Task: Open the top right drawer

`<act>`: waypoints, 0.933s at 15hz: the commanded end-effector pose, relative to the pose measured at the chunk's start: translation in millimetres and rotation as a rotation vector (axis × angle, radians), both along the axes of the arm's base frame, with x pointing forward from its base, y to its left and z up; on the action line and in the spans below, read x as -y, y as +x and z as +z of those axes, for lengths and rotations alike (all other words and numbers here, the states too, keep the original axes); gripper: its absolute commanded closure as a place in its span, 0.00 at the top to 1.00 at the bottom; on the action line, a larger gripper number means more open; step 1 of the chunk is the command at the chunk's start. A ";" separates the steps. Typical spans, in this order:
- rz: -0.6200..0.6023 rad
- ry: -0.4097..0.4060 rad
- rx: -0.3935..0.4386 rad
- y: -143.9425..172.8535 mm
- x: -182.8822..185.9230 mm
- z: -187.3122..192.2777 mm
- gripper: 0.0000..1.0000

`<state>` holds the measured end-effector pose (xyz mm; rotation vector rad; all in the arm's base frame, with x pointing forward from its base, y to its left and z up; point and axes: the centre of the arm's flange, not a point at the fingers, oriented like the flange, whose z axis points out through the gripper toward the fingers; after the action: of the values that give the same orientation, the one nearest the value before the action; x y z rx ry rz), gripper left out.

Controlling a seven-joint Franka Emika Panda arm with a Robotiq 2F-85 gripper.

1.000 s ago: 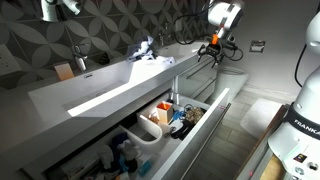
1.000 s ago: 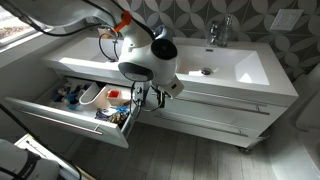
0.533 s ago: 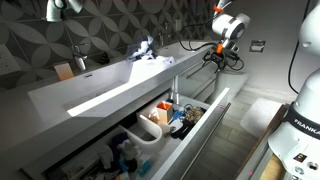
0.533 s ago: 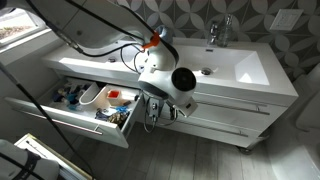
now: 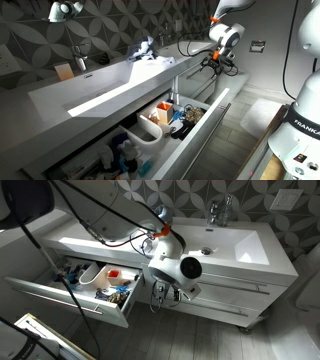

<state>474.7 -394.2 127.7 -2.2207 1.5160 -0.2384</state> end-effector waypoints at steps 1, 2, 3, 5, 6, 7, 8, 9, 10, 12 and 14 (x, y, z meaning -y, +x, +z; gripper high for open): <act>0.000 0.005 -0.001 1.6 0.2 -2.1 1.00; 0.000 0.009 -0.002 2.7 0.5 -3.2 1.00; -0.001 0.010 -0.002 3.2 0.7 -3.7 1.00; 0.000 0.012 -0.001 3.7 0.9 -3.8 1.00; 0.000 0.012 -0.001 3.9 1.1 -3.6 1.00; 0.000 0.012 0.000 4.2 1.3 -3.3 1.00; 0.000 0.012 0.000 4.4 1.5 -3.1 1.00; 0.000 0.012 0.001 4.6 1.6 -2.9 1.00; 0.000 0.012 0.001 4.7 1.6 -2.8 1.00; 0.000 0.012 0.001 4.7 1.7 -2.8 1.00; 0.000 0.012 0.001 4.7 1.7 -2.8 1.00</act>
<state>479.5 -395.9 124.9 -2.2112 1.5136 -0.2300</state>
